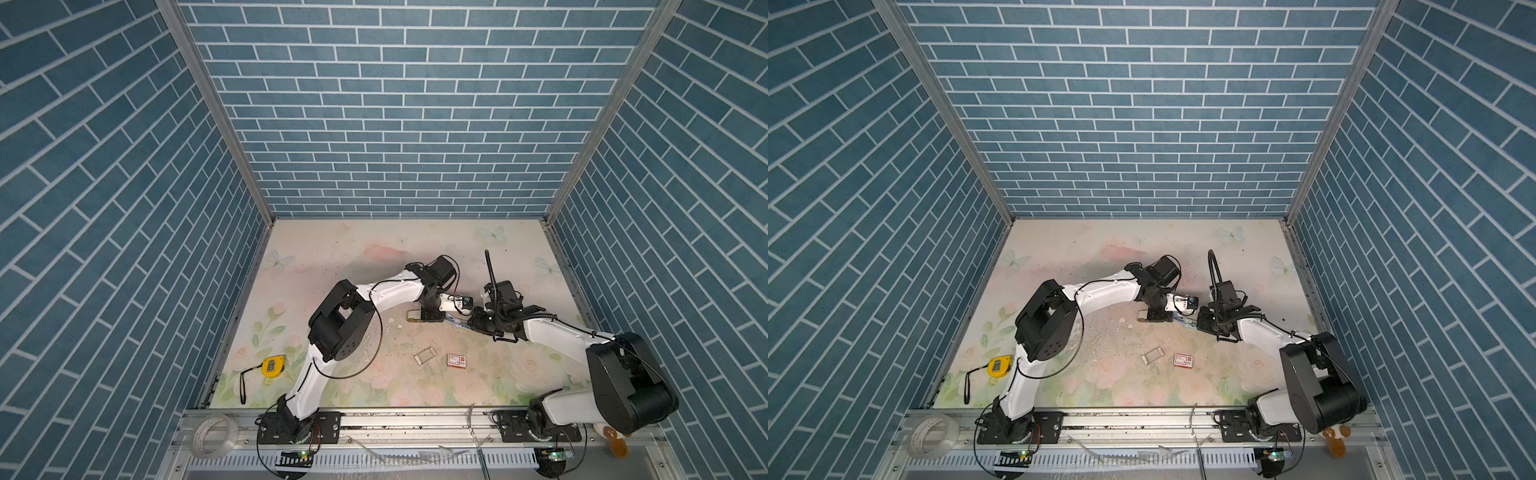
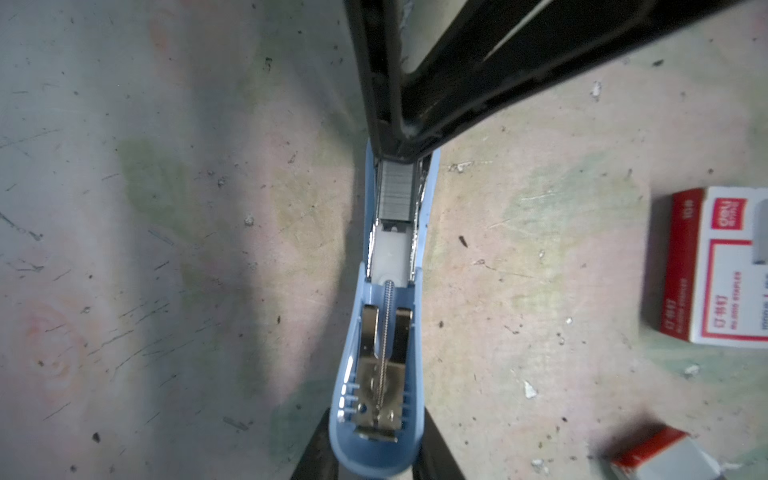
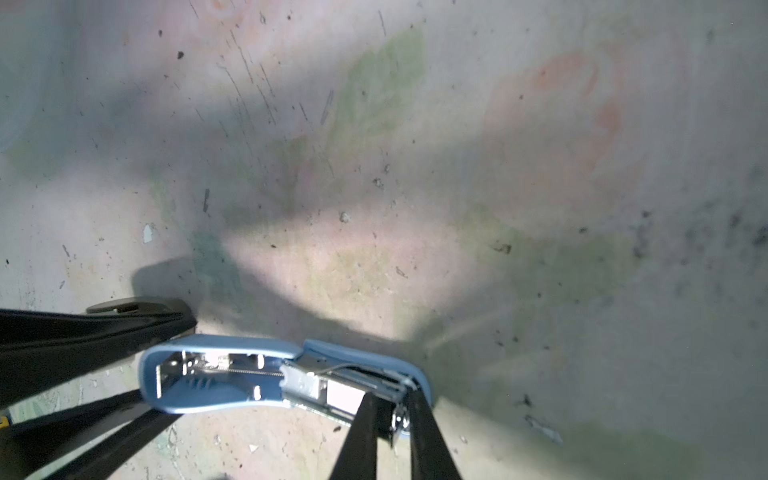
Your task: Load the staples into the stapler
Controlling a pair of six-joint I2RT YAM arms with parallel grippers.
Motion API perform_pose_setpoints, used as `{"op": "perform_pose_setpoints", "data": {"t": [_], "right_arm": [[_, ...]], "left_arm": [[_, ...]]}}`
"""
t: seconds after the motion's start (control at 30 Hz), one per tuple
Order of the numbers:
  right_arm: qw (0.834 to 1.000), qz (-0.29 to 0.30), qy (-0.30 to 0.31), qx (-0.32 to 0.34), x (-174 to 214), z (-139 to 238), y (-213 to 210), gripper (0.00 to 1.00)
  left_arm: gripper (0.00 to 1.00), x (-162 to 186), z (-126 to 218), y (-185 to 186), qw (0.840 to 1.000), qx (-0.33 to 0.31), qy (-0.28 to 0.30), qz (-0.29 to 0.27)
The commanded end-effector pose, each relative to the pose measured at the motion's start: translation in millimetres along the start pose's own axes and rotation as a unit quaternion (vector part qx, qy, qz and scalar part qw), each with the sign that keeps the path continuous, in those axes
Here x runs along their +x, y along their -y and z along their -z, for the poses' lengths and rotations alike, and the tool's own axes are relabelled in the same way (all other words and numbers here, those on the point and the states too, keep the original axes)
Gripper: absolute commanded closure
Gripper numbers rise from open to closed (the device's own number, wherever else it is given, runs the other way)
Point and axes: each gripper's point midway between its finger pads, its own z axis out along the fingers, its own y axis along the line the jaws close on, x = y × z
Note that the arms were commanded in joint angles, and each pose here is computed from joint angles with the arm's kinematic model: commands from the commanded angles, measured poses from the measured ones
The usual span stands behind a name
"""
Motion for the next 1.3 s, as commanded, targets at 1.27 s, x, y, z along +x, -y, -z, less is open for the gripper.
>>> {"op": "perform_pose_setpoints", "data": {"t": [1.27], "right_arm": [[1.0, -0.011, -0.009, -0.019, 11.8, -13.6, 6.2, 0.83]], "left_arm": [[0.74, -51.8, 5.2, 11.9, 0.996, 0.054, 0.059, 0.031]]}}
